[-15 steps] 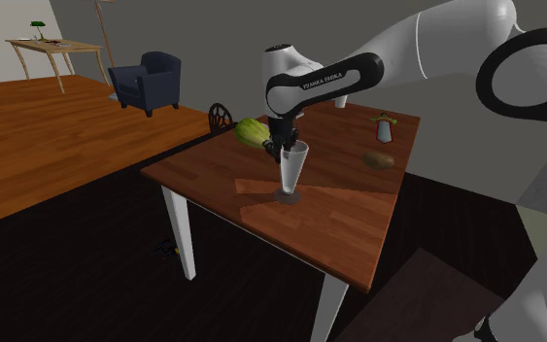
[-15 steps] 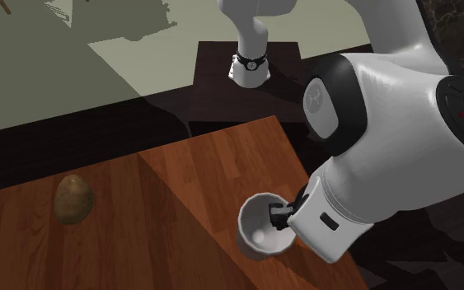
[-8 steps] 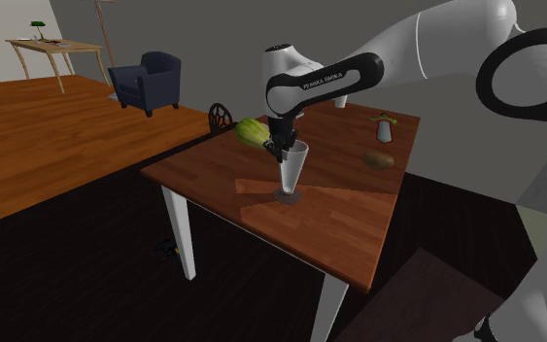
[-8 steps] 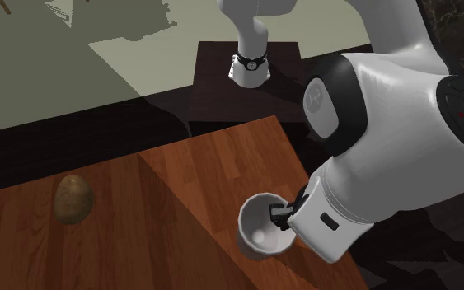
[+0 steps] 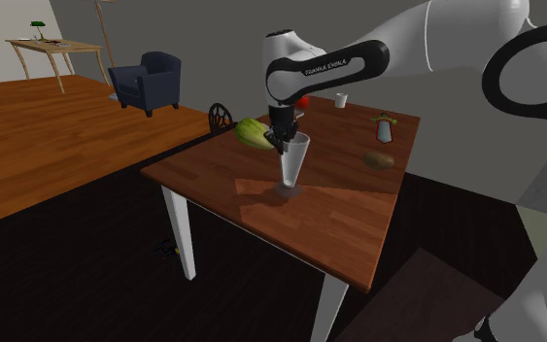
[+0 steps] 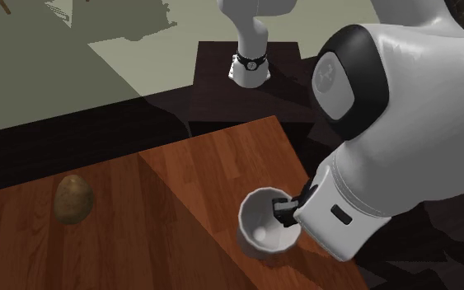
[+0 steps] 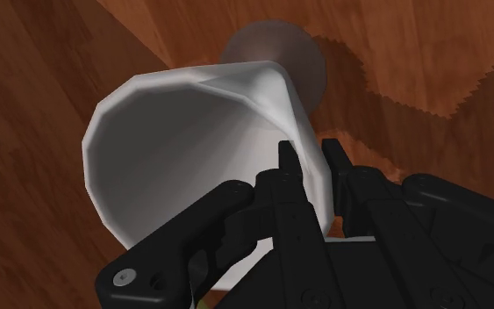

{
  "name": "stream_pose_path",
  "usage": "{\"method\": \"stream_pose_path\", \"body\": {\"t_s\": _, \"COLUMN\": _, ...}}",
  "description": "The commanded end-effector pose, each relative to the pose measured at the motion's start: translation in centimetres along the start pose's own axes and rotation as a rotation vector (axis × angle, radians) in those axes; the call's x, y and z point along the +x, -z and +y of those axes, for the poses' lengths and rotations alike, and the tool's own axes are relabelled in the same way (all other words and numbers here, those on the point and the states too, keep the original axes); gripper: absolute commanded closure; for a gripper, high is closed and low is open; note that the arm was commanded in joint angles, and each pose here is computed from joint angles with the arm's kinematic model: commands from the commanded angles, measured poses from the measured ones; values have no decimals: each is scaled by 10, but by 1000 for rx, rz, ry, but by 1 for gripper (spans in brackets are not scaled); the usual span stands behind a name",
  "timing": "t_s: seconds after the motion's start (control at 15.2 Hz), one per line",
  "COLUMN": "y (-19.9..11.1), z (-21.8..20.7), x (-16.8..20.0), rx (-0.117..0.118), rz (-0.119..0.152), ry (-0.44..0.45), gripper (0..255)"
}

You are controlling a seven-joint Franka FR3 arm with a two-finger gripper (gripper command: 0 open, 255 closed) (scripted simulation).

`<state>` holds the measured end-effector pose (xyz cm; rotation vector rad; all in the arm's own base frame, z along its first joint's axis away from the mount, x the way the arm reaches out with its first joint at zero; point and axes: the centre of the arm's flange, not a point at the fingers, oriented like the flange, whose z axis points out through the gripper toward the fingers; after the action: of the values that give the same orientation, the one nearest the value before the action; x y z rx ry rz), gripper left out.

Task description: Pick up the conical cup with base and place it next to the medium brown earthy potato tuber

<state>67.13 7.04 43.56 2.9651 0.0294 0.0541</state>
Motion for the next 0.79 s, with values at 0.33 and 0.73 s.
{"method": "stream_pose_path", "body": {"t_s": 0.33, "y": 36, "z": 6, "x": 2, "rx": 0, "rz": 0, "ry": 0, "gripper": 255}}
{"method": "stream_pose_path", "body": {"t_s": 0.73, "y": 67, "z": 12, "x": 3, "rx": 0, "rz": 0, "ry": 0, "gripper": 255}}
